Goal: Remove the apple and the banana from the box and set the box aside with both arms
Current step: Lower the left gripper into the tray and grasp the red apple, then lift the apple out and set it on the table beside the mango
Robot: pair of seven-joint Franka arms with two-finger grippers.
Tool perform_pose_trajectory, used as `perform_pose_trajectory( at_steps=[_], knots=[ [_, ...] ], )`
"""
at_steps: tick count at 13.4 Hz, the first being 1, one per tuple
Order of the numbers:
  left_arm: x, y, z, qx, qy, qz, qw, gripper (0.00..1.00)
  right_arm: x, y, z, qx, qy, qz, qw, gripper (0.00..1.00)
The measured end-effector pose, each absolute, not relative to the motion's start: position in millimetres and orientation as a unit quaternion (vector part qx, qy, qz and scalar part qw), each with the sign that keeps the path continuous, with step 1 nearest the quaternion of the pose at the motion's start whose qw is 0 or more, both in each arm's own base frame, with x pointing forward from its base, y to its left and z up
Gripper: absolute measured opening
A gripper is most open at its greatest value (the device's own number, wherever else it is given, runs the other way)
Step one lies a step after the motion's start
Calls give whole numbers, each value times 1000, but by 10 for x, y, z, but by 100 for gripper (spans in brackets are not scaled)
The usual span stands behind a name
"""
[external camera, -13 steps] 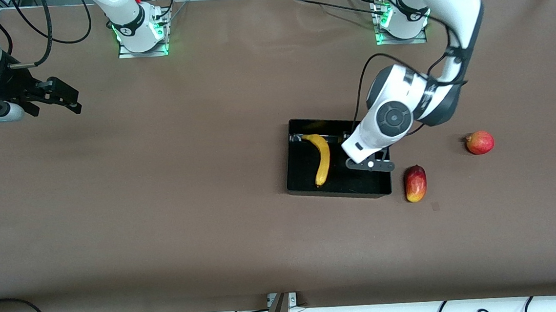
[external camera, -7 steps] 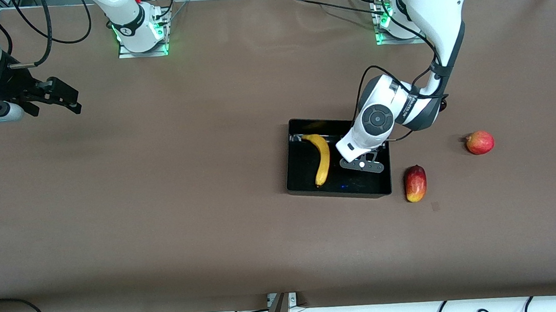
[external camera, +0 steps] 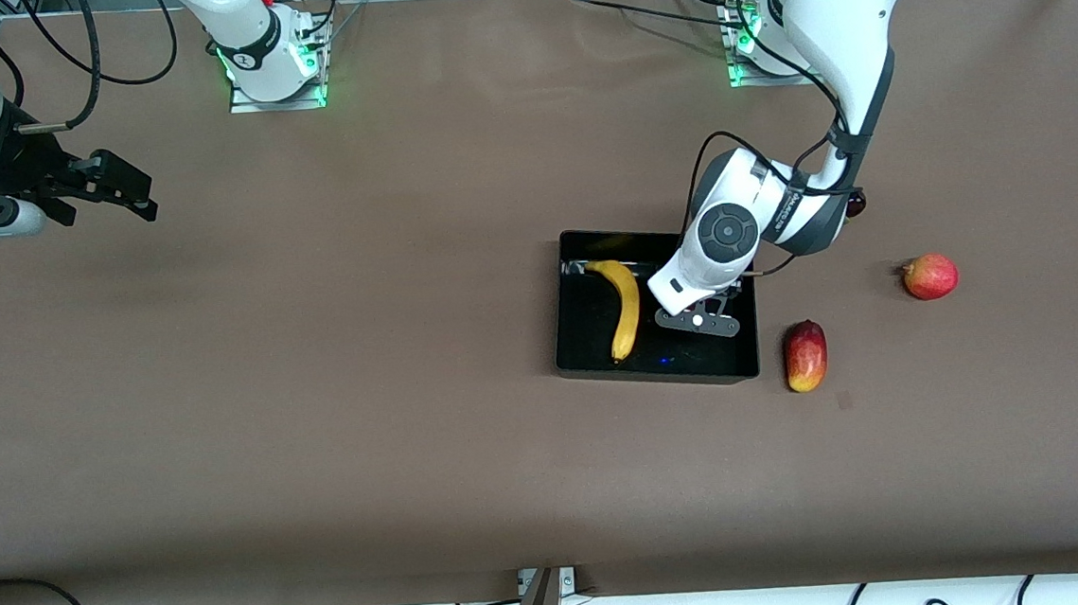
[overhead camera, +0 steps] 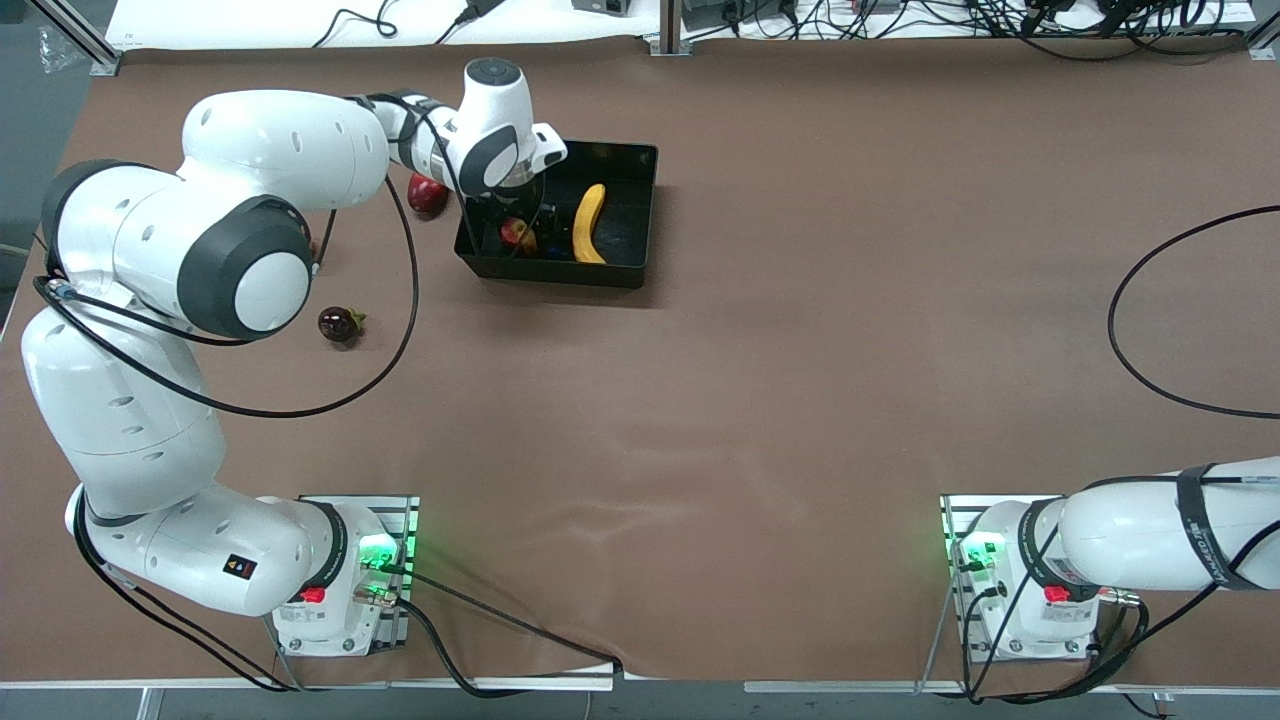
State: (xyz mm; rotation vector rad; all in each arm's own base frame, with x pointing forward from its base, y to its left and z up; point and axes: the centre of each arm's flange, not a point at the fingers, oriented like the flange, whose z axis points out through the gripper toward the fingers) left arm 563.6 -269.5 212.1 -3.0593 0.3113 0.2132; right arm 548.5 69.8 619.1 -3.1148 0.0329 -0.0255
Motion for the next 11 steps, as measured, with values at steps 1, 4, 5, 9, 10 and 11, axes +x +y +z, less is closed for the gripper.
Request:
perform_pose_trajectory(
  at_steps=[1, 4, 5, 9, 10, 11],
  knots=[
    [5693, -2672, 2328, -991, 97, 80, 37, 69, 5488, 696, 6187, -1000, 11, -8, 13, 100],
    [5853, -2436, 3251, -986, 72, 136, 72, 69, 5496, 686, 6172, -1000, 12, -6, 13, 100],
    [5868, -2279, 3521, -983, 58, 154, 81, 69, 5498, 686, 6169, -1000, 12, -6, 13, 100],
    [5901, -1231, 3613, -970, 62, 220, 77, 69, 5499, 682, 6169, -1000, 12, -6, 13, 100],
    [5912, -950, 3430, -970, 81, 219, 62, 69, 5499, 681, 6169, -1000, 12, -6, 13, 100],
    [5892, -713, 3203, -972, 100, 209, 49, 69, 5499, 682, 6169, -1000, 12, -6, 13, 100]
  ],
)
